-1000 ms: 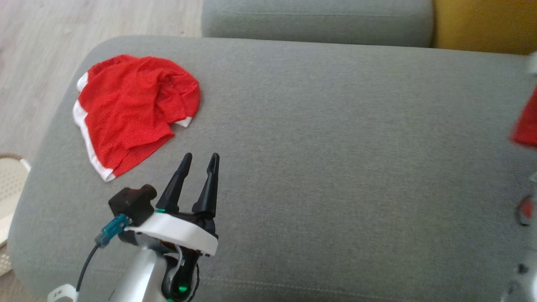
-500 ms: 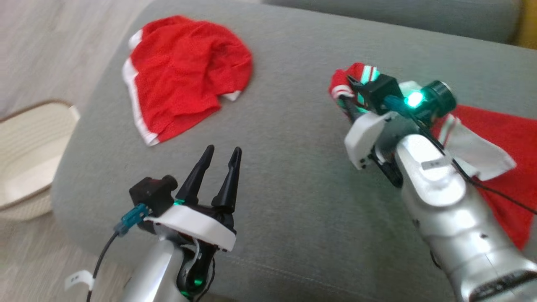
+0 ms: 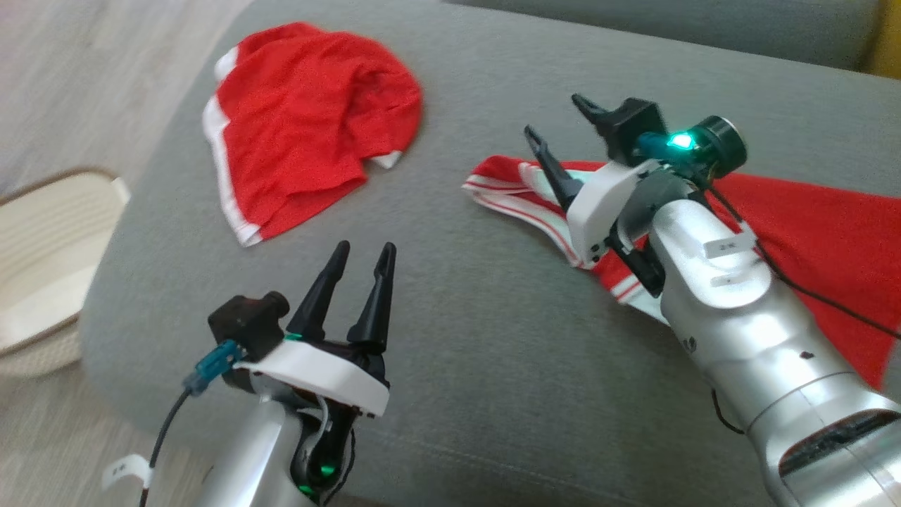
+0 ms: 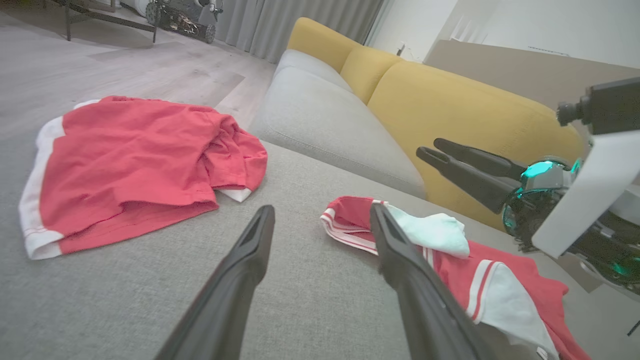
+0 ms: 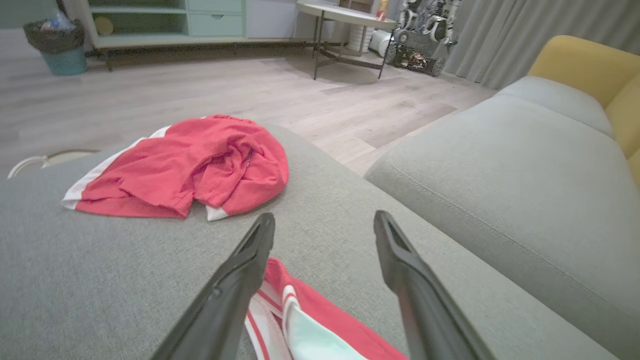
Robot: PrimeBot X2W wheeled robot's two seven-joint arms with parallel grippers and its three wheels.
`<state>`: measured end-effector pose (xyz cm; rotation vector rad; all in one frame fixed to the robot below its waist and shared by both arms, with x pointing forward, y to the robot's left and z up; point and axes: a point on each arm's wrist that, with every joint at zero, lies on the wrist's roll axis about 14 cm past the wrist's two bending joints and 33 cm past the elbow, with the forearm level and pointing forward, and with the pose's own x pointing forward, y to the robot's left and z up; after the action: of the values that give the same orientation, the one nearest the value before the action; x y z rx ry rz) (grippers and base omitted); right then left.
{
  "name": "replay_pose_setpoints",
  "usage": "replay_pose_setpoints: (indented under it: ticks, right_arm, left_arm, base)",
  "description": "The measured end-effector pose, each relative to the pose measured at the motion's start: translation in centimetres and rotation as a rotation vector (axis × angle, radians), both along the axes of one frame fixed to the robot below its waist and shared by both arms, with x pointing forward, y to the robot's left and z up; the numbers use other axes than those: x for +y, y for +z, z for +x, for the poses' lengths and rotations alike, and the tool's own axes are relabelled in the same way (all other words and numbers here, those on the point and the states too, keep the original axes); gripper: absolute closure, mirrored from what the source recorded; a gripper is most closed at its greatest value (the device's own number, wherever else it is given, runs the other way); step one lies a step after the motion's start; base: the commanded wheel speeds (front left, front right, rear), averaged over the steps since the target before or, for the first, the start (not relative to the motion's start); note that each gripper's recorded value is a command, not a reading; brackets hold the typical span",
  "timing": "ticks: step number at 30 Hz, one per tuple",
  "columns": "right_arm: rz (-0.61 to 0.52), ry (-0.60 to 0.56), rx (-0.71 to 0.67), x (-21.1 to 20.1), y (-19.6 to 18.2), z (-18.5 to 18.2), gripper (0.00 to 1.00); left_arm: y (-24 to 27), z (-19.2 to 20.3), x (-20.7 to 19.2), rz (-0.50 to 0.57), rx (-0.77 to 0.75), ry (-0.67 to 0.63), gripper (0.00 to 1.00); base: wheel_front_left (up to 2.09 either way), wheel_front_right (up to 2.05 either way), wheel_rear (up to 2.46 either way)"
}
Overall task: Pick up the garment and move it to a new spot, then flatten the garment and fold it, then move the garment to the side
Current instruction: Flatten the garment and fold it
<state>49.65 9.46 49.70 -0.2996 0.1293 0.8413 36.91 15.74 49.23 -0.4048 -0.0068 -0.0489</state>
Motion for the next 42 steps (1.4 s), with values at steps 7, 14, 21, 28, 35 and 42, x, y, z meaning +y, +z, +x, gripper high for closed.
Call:
replay_pose_setpoints:
  ticks: [7, 14, 21, 28, 35, 42]
  right_arm:
    - [0.156, -0.215, -0.072, -7.5, 3.5, 2.1, 0.0]
    - [0.232, -0.468, -0.084, -18.0, 2.1, 0.2, 0.0]
    - [0.284, -0.67, -0.071, -25.1, -1.0, -5.3, 0.0]
    - [0.302, -0.772, -0.008, -27.0, -4.1, -9.3, 0.0]
    - [0.282, -0.814, 0.034, -27.9, -5.2, -9.9, 0.0]
    - [0.197, -0.842, 0.184, -28.1, -9.4, -12.0, 0.0]
  left_arm:
    - [1.7, 1.3, -2.4, -0.016, -0.058, -0.073, 0.0]
    - [2.9, 1.8, -5.6, -0.034, -0.094, -0.167, 0.0]
    - [2.5, 2.0, -7.8, -0.045, -0.084, -0.228, 0.0]
    - [2.0, 2.4, -8.7, -0.05, -0.07, -0.253, 0.0]
    - [1.3, 2.7, -8.9, -0.051, -0.052, -0.265, 0.0]
    - [0.5, 2.7, -8.8, -0.043, -0.03, -0.263, 0.0]
  base:
    - [0.0, 0.0, 0.0]
    - [0.0, 0.0, 0.0]
    - [0.0, 0.0, 0.0]
    - [0.0, 0.0, 0.0]
    - [0.0, 0.0, 0.0]
    - [0.0, 0.0, 0.0]
